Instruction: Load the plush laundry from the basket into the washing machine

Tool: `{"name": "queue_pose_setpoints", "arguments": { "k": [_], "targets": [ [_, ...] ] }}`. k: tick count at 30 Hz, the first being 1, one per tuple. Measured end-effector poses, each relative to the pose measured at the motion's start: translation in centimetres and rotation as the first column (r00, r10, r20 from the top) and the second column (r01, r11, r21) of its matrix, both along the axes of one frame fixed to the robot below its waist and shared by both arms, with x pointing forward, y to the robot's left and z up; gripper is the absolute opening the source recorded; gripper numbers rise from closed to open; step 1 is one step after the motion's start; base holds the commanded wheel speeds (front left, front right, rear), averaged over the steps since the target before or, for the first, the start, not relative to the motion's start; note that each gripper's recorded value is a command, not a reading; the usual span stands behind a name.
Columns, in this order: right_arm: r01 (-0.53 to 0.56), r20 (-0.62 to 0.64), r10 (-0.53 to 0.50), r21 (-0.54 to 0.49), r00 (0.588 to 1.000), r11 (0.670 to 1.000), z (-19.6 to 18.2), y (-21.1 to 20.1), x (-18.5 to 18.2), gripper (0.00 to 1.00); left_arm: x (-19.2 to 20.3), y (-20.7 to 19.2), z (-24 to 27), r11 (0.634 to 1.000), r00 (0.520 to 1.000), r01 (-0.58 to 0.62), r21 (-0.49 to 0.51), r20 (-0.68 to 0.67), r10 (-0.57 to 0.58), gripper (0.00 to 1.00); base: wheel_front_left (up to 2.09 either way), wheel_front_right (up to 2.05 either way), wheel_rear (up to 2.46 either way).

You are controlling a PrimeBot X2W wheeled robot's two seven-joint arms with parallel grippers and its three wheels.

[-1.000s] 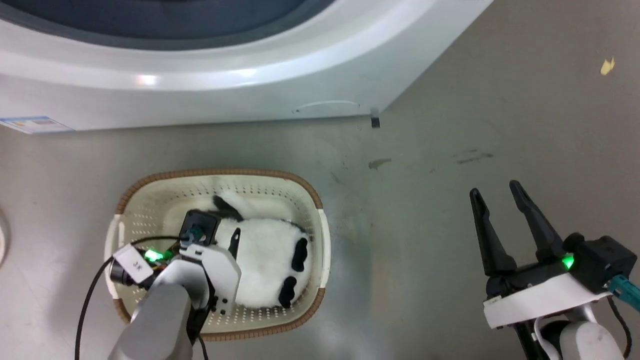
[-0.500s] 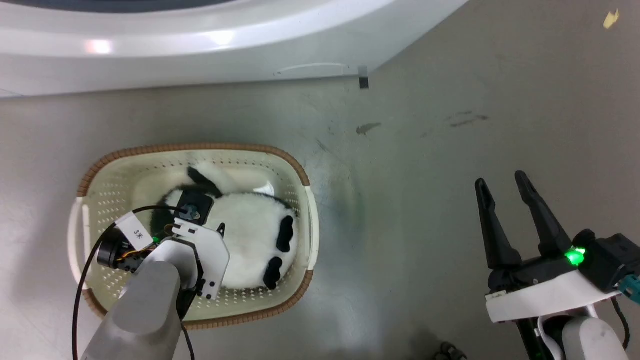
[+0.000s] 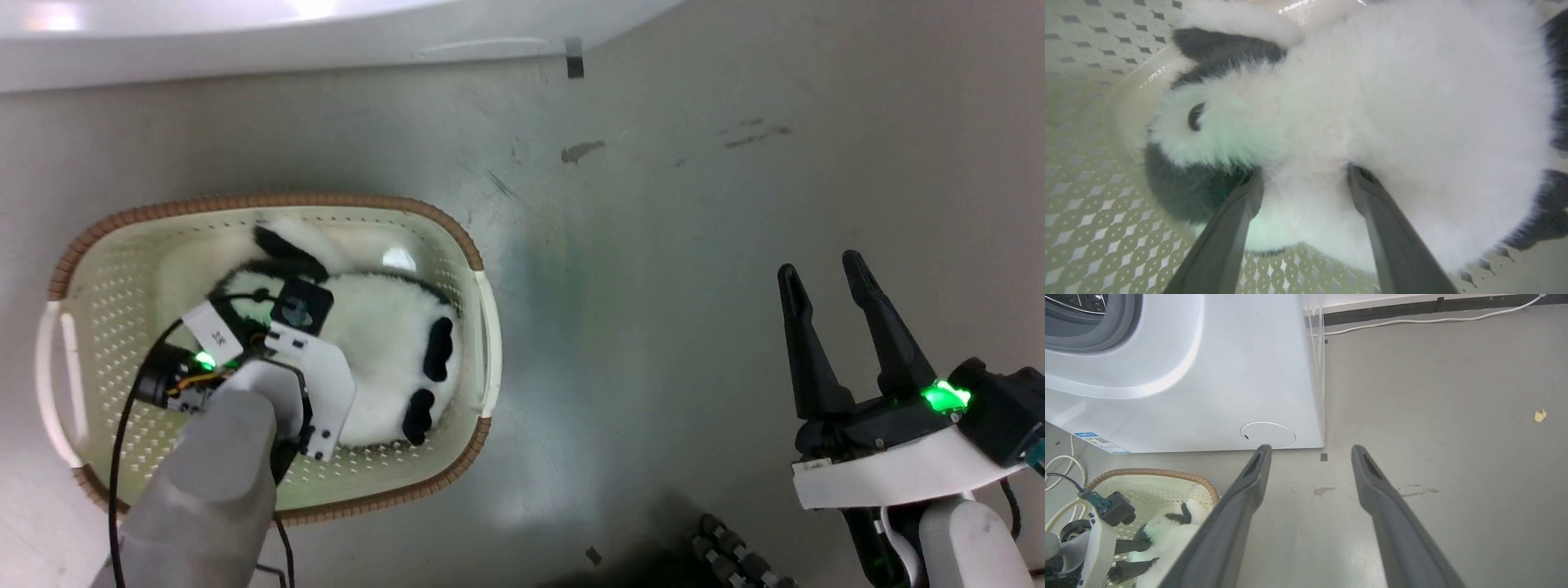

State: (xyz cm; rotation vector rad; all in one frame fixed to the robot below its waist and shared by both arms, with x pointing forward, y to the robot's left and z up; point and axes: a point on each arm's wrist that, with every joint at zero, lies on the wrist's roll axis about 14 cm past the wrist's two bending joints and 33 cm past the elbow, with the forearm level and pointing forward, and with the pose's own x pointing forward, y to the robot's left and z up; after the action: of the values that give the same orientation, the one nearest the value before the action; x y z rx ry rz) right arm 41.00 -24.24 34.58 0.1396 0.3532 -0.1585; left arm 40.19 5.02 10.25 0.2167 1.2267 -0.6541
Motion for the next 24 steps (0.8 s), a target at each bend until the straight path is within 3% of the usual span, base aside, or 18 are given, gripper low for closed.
{"name": "queue_pose_setpoints", "arguments": {
  "k": [2, 3, 4, 5, 16, 24],
  "targets": [
    [0.008, -0.009, -0.008, 0.000, 1.000, 1.000, -0.4, -0.2, -0.1, 1.00, 0.1, -0.2, -0.7, 1.000, 1.000, 0.006, 0.000, -0.012, -0.006, 1.00, 0.00, 0.00, 0.00],
    [0.010, -0.015, -0.010, -0.002, 1.000, 1.000, -0.7, -0.3, -0.2, 1.00, 0.1, -0.3, -1.0, 1.000, 1.000, 0.012, 0.000, -0.018, -0.012, 0.70, 0.00, 0.00, 0.00],
    [0.013, -0.021, -0.013, -0.002, 1.000, 1.000, -0.9, -0.4, -0.2, 1.00, 0.1, -0.3, -1.3, 1.000, 1.000, 0.015, -0.001, -0.025, -0.015, 0.70, 0.00, 0.00, 0.00],
    [0.017, -0.025, -0.017, -0.001, 1.000, 1.000, -1.1, -0.5, -0.3, 1.00, 0.0, -0.3, -1.7, 1.000, 0.999, 0.022, 0.002, -0.031, -0.022, 0.00, 0.00, 0.00, 0.00],
    [0.044, 0.014, -0.044, -0.025, 0.999, 0.999, -0.2, -1.9, 0.5, 1.00, 1.2, -0.9, -3.4, 1.000, 1.000, 0.010, -0.014, 0.004, -0.010, 0.00, 0.00, 0.00, 0.00],
    [0.085, 0.063, -0.080, -0.092, 0.995, 0.992, 2.8, -3.6, -1.4, 1.00, 1.7, -2.3, 1.9, 0.995, 0.993, -0.041, -0.090, 0.111, 0.051, 0.00, 0.00, 0.00, 0.00]
  ]
}}
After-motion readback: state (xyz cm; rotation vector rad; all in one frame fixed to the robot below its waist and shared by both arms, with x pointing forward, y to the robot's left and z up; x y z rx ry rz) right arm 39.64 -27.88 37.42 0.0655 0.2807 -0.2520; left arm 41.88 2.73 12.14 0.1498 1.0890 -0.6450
